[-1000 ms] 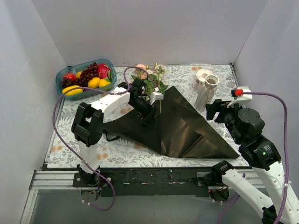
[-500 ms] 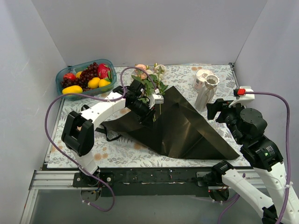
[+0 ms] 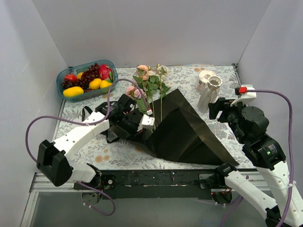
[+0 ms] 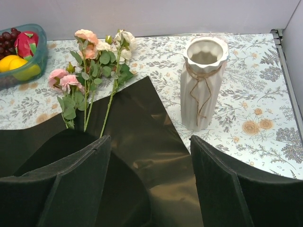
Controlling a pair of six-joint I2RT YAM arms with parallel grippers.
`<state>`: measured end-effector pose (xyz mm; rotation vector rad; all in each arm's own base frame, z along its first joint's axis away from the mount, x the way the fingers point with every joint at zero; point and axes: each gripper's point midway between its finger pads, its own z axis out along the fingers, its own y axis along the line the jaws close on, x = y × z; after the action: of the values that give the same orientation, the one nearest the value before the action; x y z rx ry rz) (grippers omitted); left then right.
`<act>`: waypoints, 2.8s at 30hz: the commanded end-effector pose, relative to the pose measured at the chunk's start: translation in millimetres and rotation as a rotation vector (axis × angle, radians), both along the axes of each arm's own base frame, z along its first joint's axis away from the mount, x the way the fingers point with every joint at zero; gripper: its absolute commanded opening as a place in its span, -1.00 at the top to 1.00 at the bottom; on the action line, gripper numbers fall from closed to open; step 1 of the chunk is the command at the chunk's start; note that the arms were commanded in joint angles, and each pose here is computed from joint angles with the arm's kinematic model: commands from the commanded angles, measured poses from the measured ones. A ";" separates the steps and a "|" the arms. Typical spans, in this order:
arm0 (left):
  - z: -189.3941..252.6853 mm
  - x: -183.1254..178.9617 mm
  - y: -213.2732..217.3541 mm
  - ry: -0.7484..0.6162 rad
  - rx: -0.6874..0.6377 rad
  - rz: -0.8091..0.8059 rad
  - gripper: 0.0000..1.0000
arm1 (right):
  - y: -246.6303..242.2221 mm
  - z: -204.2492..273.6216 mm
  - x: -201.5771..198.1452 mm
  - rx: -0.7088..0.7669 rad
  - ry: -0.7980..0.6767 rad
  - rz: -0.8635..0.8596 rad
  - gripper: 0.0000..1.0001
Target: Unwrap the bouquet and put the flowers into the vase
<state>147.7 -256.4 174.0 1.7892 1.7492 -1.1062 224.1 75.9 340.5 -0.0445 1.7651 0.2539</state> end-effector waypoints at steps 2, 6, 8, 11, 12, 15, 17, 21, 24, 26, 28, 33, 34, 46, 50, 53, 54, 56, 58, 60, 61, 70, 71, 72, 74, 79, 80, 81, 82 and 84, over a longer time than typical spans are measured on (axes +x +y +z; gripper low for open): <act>-9.6 -40.4 30.6 -0.126 -0.036 -0.216 1.00 | 7.4 16.9 3.7 0.029 -0.041 0.026 -0.50; -21.9 -54.0 48.9 -0.260 -0.031 -0.317 0.56 | 17.4 6.3 7.5 0.043 -0.020 0.058 -0.50; -35.5 -57.5 59.4 -0.336 -0.024 -0.373 0.17 | 25.7 -6.9 9.2 0.042 0.009 0.091 -0.50; -42.9 -56.5 70.2 -0.483 -0.028 -0.438 0.05 | 36.5 -18.3 10.7 0.050 0.042 0.132 -0.49; -38.7 -55.1 71.2 -0.538 -0.041 -0.436 -0.05 | 38.6 -20.4 11.0 0.051 0.048 0.141 -0.48; -29.0 -47.2 66.1 -0.644 -0.085 -0.426 -0.12 | 44.8 -29.1 12.0 0.044 0.077 0.167 -0.48; -8.9 -49.0 60.0 -0.700 -0.155 -0.413 -0.21 | 47.1 -30.9 13.1 0.039 0.087 0.176 -0.48; 16.2 -50.2 57.7 -0.790 -0.224 -0.384 -0.96 | 48.5 -35.1 16.4 0.018 0.107 0.176 -0.48; 31.1 -44.1 58.6 -0.826 -0.225 -0.321 -0.96 | 49.8 -37.1 20.4 0.009 0.122 0.169 -0.48; 41.7 -32.0 56.4 -0.825 -0.210 -0.242 -0.96 | 51.5 -42.6 26.3 -0.009 0.143 0.159 -0.49; 69.3 -13.5 52.7 -0.790 -0.197 -0.080 -0.96 | 55.5 -39.5 31.9 -0.025 0.152 0.158 -0.55; 106.3 31.2 38.7 -0.630 -0.140 0.226 -0.96 | 80.9 -56.9 63.1 -0.164 0.257 0.129 -0.88; 108.4 41.2 40.6 -0.590 -0.118 0.325 -0.96 | 87.3 -44.7 71.8 -0.168 0.244 0.125 -0.89; 48.5 114.6 53.2 0.038 -0.019 0.693 -0.84 | 178.3 -138.0 162.3 -0.288 0.492 0.192 -0.76; 36.9 123.4 64.4 0.064 -0.036 0.768 -0.96 | 213.4 -166.4 172.2 -0.260 0.504 0.257 -0.68; 22.9 127.9 74.5 0.042 -0.008 0.810 -0.96 | 233.5 -185.9 177.8 -0.239 0.508 0.298 -0.56; 18.8 127.7 76.5 0.048 0.005 0.819 -0.96 | 237.9 -192.7 178.5 -0.232 0.516 0.301 -0.42; 10.9 127.2 78.6 0.074 0.040 0.826 -0.97 | 247.7 -209.7 182.5 -0.217 0.528 0.322 -0.30; 2.4 124.1 80.0 0.128 0.088 0.817 -0.96 | 257.7 -224.1 185.4 -0.197 0.529 0.350 -0.27; -0.4 122.8 79.9 0.144 0.094 0.821 -0.96 | 262.6 -232.1 187.6 -0.187 0.531 0.360 -0.25; -4.3 122.0 81.9 0.152 0.102 0.840 -0.97 | 265.8 -239.1 190.8 -0.185 0.535 0.359 -0.24; 1.9 121.8 91.5 0.065 0.108 0.857 -0.96 | 273.5 -270.2 203.0 -0.212 0.572 0.346 -0.15; 1.4 122.1 93.1 0.056 0.115 0.858 -0.96 | 274.5 -270.4 205.1 -0.211 0.573 0.346 -0.14; 1.9 121.9 93.7 0.053 0.116 0.860 -0.96 | 275.9 -271.7 205.8 -0.213 0.574 0.346 -0.13; 2.8 119.3 94.3 0.056 0.117 0.857 -0.97 | 276.7 -282.3 206.2 -0.218 0.591 0.344 -0.08; 6.1 117.4 98.0 0.025 0.118 0.862 -0.96 | 277.2 -297.9 206.6 -0.230 0.617 0.340 0.24; 6.2 117.8 98.8 0.018 0.119 0.863 -0.96 | 276.9 -299.3 206.2 -0.232 0.620 0.340 0.38; 7.1 117.7 100.6 0.010 0.122 0.868 -0.96 | 276.3 -302.7 205.5 -0.235 0.626 0.339 0.44; 7.1 117.6 101.1 0.003 0.124 0.867 -0.96 | 275.4 -305.6 204.3 -0.236 0.631 0.338 0.49; 9.4 118.1 102.3 -0.006 0.122 0.870 -0.97 | 274.1 -310.8 202.6 -0.240 0.643 0.335 0.57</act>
<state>268.1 -161.9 172.0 0.8620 2.3076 -0.6704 420.8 345.4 28.6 -0.4958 2.4348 0.3060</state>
